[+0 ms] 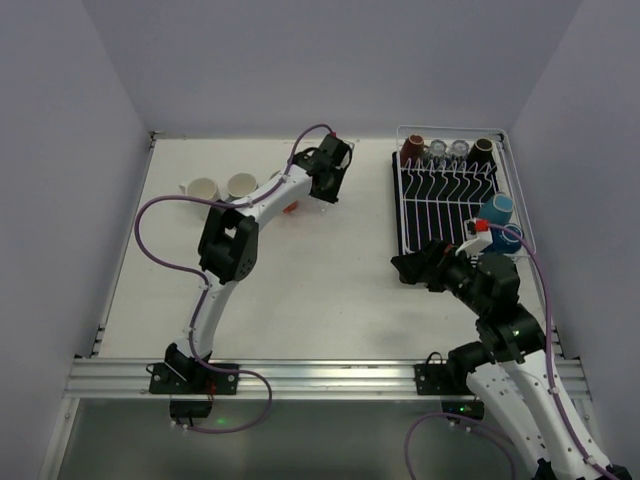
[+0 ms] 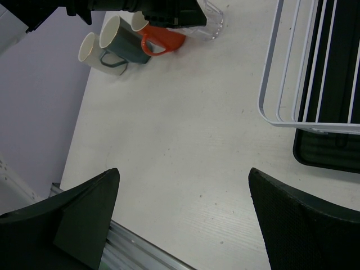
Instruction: Unload the cups from the dish rack
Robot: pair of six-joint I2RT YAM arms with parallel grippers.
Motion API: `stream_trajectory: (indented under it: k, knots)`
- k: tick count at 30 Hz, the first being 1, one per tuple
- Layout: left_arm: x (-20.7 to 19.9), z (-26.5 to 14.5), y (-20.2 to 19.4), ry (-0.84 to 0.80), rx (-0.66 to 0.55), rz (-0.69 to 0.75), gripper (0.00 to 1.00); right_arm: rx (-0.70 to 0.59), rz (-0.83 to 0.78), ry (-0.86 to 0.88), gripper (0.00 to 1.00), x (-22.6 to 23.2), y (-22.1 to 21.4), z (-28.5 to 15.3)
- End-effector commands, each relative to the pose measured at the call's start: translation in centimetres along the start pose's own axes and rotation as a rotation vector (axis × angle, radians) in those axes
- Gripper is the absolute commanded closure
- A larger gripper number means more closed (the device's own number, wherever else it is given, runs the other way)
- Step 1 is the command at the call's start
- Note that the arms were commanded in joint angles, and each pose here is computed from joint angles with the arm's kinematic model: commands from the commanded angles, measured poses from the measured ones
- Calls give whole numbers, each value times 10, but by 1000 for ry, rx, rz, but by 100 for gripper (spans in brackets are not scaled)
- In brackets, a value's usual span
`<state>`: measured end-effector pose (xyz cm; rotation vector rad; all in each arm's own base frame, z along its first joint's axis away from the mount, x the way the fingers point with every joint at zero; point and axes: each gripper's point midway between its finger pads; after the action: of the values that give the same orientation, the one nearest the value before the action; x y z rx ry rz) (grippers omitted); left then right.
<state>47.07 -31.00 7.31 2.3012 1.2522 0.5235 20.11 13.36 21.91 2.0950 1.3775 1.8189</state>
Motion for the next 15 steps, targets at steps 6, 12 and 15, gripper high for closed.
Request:
stream_trajectory:
  k: [6, 12, 15]
  knots:
    - [5, -13, 24, 1, -68, 22, 59, -25, -17, 21, 1, 10, 10, 1]
    - [4, -24, 36, -7, -109, 17, 40, -58, -27, -2, 1, 12, 21, 0]
    - [4, -42, 53, -19, -174, 6, 24, -118, -50, -48, 1, 11, 37, -5]
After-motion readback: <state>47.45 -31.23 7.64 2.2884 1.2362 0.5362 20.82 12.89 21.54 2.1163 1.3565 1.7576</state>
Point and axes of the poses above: each gripper's point midway between its finger pads, its own z axis out along the fingers, its own x axis along the line the jaws close on, y = z × x, and after that the axes turned 12 degrees about z, right-handed
